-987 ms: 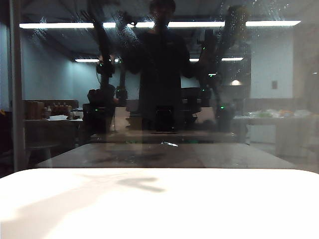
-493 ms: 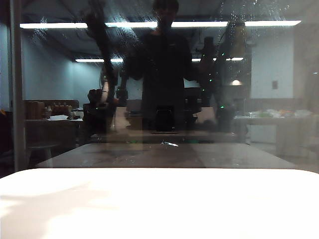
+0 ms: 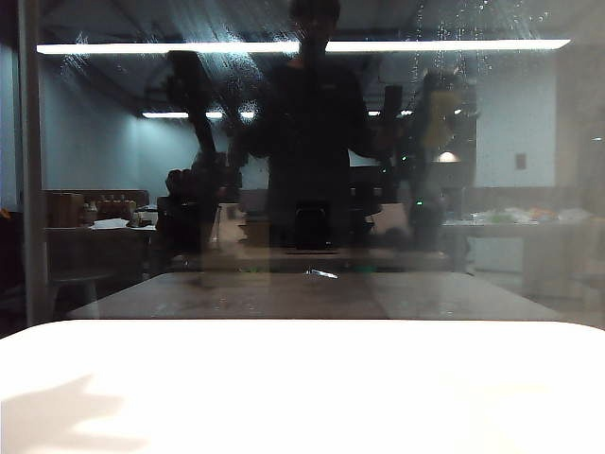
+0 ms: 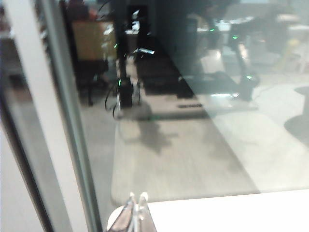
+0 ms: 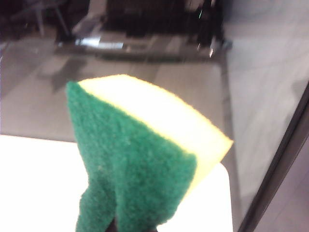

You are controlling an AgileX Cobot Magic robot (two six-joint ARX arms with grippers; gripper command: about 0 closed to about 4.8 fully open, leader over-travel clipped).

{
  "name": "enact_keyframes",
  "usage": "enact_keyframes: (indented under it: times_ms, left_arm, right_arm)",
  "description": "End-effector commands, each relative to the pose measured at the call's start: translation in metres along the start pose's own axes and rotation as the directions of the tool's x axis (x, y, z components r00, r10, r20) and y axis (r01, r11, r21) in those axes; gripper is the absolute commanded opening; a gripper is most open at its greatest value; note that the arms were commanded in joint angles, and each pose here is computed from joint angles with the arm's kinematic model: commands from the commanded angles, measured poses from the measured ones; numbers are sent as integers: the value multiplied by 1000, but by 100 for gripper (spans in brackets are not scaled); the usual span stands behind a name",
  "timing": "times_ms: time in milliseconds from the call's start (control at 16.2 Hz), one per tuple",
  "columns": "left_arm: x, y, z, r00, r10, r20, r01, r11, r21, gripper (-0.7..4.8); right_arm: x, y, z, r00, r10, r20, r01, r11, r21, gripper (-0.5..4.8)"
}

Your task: Reach upward to find where there is water on the glass, pick up the sponge from the table, dry the water, and finally place the sponge back on the table.

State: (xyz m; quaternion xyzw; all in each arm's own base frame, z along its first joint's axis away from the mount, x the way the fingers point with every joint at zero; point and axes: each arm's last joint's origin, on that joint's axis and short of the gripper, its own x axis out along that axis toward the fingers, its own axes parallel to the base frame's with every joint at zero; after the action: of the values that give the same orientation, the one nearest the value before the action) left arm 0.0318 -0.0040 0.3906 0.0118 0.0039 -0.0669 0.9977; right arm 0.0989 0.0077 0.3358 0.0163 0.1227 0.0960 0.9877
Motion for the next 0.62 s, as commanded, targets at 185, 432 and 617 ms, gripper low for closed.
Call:
enact_keyframes:
  times_ms: [185, 432, 617]
  left_arm:
    - [8, 0, -42, 998, 25, -53, -26, 999, -20, -6]
    - [15, 1, -64, 998, 22, -56, -23, 1000, -21, -6]
    - [16, 1, -66, 998, 18, -64, -20, 1000, -22, -6]
  right_arm:
    - [6, 0, -34, 999, 33, -44, -31, 999, 45, -9]
    - [16, 3, -55, 987, 121, -103, -116, 992, 57, -9]
    - [29, 4, -73, 972, 187, -143, -168, 977, 132, -9]
